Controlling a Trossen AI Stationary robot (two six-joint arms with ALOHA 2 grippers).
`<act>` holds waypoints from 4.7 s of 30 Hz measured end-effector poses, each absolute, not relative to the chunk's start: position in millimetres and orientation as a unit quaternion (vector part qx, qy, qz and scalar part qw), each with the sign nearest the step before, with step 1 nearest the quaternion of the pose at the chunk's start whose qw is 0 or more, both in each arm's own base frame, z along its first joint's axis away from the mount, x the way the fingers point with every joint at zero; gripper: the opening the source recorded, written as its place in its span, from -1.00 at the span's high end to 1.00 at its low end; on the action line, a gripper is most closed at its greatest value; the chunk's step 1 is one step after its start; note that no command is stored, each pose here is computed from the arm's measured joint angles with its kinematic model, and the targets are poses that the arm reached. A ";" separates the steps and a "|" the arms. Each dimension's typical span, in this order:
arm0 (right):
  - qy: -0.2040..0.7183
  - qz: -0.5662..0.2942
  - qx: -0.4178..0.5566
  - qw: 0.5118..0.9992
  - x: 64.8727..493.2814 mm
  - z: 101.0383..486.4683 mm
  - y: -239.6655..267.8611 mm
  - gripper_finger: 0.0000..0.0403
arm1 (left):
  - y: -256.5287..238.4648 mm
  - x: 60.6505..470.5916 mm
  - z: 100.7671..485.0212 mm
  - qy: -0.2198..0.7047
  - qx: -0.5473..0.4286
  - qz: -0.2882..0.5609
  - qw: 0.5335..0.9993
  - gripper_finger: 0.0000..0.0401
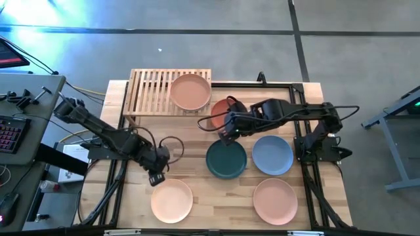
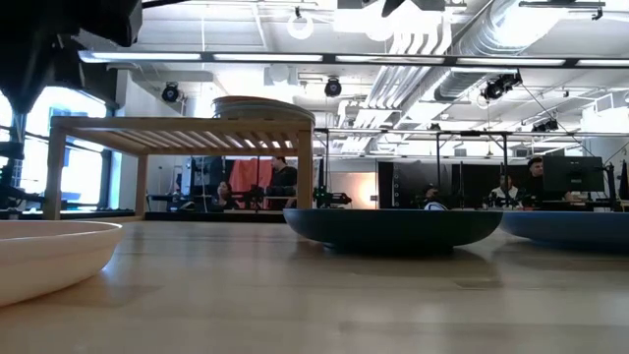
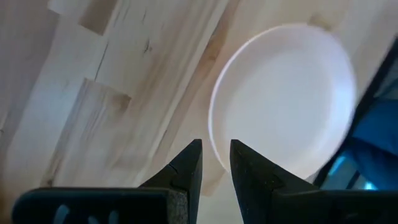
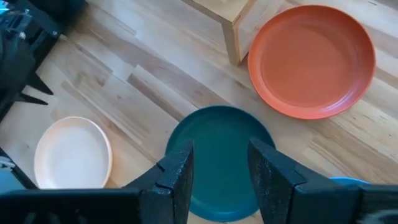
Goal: Place and stack plates onto a shelf
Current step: Stack the light orange plate on top of the brown plate on the shelf
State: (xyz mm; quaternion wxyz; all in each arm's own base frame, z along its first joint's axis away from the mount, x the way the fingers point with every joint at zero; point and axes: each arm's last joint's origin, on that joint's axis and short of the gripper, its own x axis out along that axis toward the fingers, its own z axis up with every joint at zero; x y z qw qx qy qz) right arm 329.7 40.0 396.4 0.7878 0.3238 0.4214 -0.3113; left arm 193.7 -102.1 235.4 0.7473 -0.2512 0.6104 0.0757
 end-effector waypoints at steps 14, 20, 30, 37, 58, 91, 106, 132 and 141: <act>0.449 -0.300 0.310 0.782 341.7 383.0 42.7 0.38 | -122.1 212.8 197.0 0.653 -0.213 0.099 0.720 0.65; 0.450 -0.300 0.310 0.782 341.7 382.9 42.7 0.38 | -128.4 224.1 187.4 0.640 -0.222 0.088 0.730 0.65; 0.451 -0.298 0.307 0.783 341.7 382.9 42.7 0.38 | -133.2 232.6 166.5 0.656 -0.210 0.102 0.717 0.65; 0.451 -0.298 0.305 0.784 341.6 383.0 42.6 0.38 | -136.7 237.0 156.8 0.665 -0.215 0.096 0.709 0.65; 0.453 -0.298 0.305 0.783 341.2 382.8 42.6 0.38 | -139.0 241.0 141.3 0.679 -0.190 0.094 0.703 0.96; 0.406 -0.271 0.220 0.845 358.1 391.1 -9.7 0.38 | -16.0 212.9 265.6 0.490 -0.303 0.204 0.791 0.99; 0.267 -0.232 0.051 0.934 379.6 419.1 -71.0 0.38 | 31.1 180.0 304.9 0.355 -0.291 0.273 0.845 0.99; 0.152 -0.292 -0.087 0.940 368.5 447.9 -152.8 0.17 | 94.6 183.8 372.9 0.251 -0.204 0.456 0.829 0.99; 0.159 -0.266 -0.070 0.948 367.2 445.3 -155.2 0.17 | 120.9 199.1 382.7 0.248 -0.210 0.487 0.811 1.00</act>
